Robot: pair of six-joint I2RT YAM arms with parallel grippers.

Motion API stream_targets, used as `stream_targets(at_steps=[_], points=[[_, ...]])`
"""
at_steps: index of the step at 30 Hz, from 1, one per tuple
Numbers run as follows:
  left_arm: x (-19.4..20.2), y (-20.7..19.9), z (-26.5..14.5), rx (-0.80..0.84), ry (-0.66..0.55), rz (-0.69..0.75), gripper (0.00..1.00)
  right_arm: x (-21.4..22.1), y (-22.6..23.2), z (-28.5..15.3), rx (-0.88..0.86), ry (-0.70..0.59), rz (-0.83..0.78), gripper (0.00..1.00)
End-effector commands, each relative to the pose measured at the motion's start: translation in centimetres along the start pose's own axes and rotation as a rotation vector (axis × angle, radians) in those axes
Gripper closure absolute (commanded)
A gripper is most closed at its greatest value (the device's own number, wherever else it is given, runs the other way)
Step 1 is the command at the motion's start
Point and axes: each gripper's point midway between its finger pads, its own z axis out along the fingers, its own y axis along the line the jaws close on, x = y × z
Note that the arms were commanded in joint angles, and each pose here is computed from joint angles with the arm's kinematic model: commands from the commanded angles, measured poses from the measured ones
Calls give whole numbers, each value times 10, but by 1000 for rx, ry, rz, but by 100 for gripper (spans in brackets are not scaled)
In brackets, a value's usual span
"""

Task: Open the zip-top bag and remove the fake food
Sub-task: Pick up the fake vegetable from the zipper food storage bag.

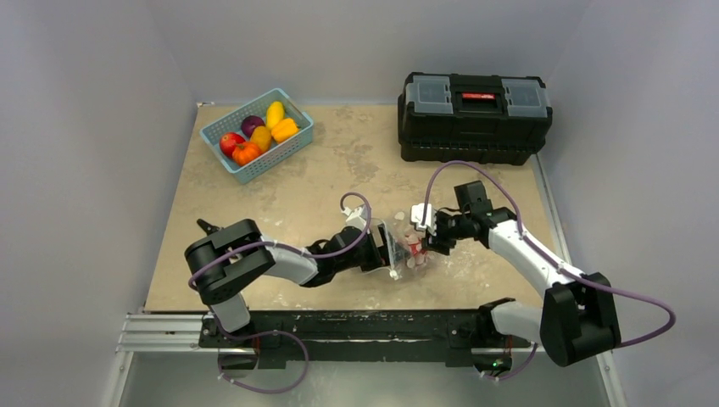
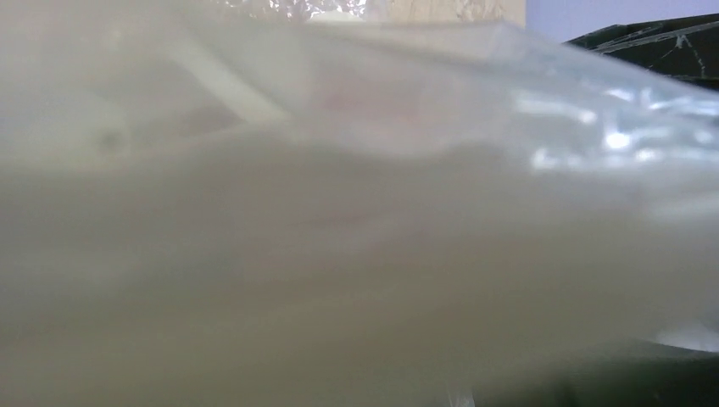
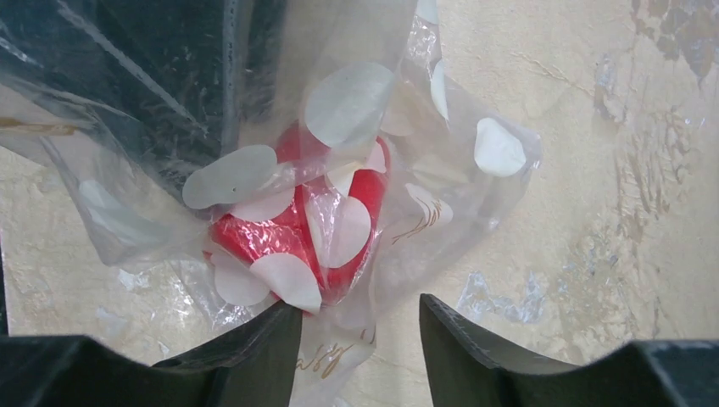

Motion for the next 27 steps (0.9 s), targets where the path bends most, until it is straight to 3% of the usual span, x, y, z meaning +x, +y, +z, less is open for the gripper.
stream_targets(at_steps=[1, 6, 12, 14, 19, 25, 27], points=[[-7, -20, -3, 95, -43, -2, 12, -14, -16, -8, 50, -28, -20, 52], [-1, -36, -4, 209, -19, 21, 17, -14, -10, -4, 14, -45, -13, 68], [1, -19, -4, 147, -20, -5, 37, -10, 0, 4, -40, -41, -9, 87], [0, -17, -7, 144, -32, -8, 39, -10, 5, 7, -63, -39, -11, 90], [-6, -14, -16, 161, -79, 4, 31, -16, 19, 10, -149, -67, -12, 92], [-7, -9, -21, 164, -95, 21, 15, -28, 44, 6, -264, -143, -46, 83], [-8, -10, -23, 175, -103, 21, 13, -27, 42, 7, -255, -137, -48, 86]])
